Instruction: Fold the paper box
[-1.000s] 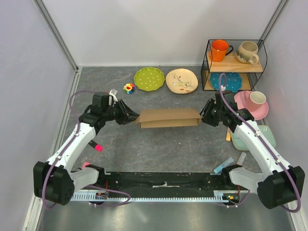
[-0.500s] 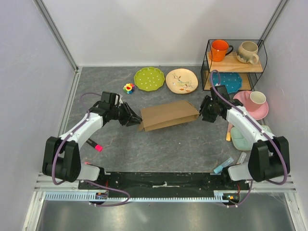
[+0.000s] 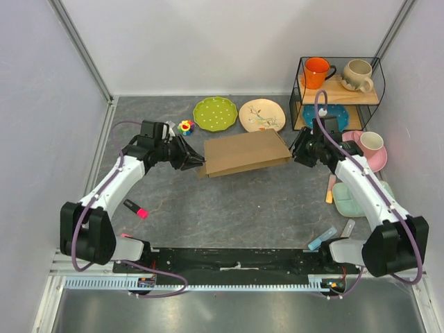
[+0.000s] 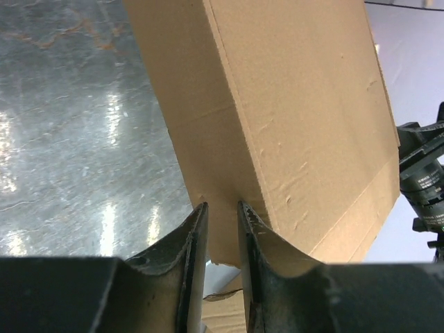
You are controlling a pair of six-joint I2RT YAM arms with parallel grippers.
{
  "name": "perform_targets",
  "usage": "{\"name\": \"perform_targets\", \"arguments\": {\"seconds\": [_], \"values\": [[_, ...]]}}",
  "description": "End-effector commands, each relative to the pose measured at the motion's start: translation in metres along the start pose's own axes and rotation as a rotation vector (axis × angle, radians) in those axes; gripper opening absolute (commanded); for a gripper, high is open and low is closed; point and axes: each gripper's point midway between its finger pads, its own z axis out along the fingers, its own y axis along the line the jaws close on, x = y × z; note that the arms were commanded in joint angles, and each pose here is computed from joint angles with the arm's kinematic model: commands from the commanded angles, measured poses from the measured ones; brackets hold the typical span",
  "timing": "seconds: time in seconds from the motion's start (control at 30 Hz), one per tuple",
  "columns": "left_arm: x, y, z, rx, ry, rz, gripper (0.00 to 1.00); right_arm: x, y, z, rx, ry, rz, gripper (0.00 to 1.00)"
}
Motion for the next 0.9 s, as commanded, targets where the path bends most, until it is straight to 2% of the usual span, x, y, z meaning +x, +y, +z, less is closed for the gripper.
{"name": "perform_targets", "arguments": {"seconds": [0.0, 0.17, 0.27, 0.37, 0.4, 0.47, 0.5, 0.6, 0.77, 0.83, 0.87], "values": [[0.042, -0.089, -0.042, 0.306, 0.148, 0.153, 0.32, 0.011, 0.079, -0.056, -0.296, 0.065, -0.071, 0.53], [0.048, -0.081, -0.059, 0.281, 0.065, 0.245, 0.34, 0.014, 0.065, -0.075, -0.275, 0.005, -0.11, 0.55], [0.046, -0.048, -0.045, 0.216, -0.004, 0.249, 0.36, 0.039, 0.049, -0.058, -0.302, 0.024, -0.103, 0.55], [0.046, 0.014, -0.015, 0.13, -0.075, 0.195, 0.37, 0.073, -0.001, -0.017, -0.183, 0.052, -0.084, 0.56], [0.033, 0.019, -0.01, 0.13, -0.158, 0.218, 0.38, 0.073, -0.011, -0.007, -0.151, 0.033, -0.094, 0.56], [0.033, 0.054, 0.002, 0.065, -0.203, 0.186, 0.38, 0.083, -0.036, 0.009, -0.067, 0.041, -0.093, 0.55], [0.022, 0.063, 0.005, 0.035, -0.274, 0.188, 0.38, 0.084, -0.043, 0.015, -0.036, 0.037, -0.092, 0.55], [0.009, 0.095, 0.006, -0.072, -0.375, 0.159, 0.4, 0.077, -0.065, 0.023, 0.078, -0.018, -0.081, 0.55], [-0.004, 0.125, -0.014, -0.28, -0.461, 0.133, 0.41, 0.052, -0.089, 0.013, 0.251, -0.107, -0.106, 0.56], [-0.011, 0.125, -0.027, -0.324, -0.513, 0.137, 0.41, 0.041, -0.081, 0.003, 0.218, -0.164, -0.103, 0.56], [-0.015, 0.115, -0.031, -0.292, -0.538, 0.147, 0.42, 0.042, -0.061, 0.006, 0.087, -0.175, -0.11, 0.57]]}}
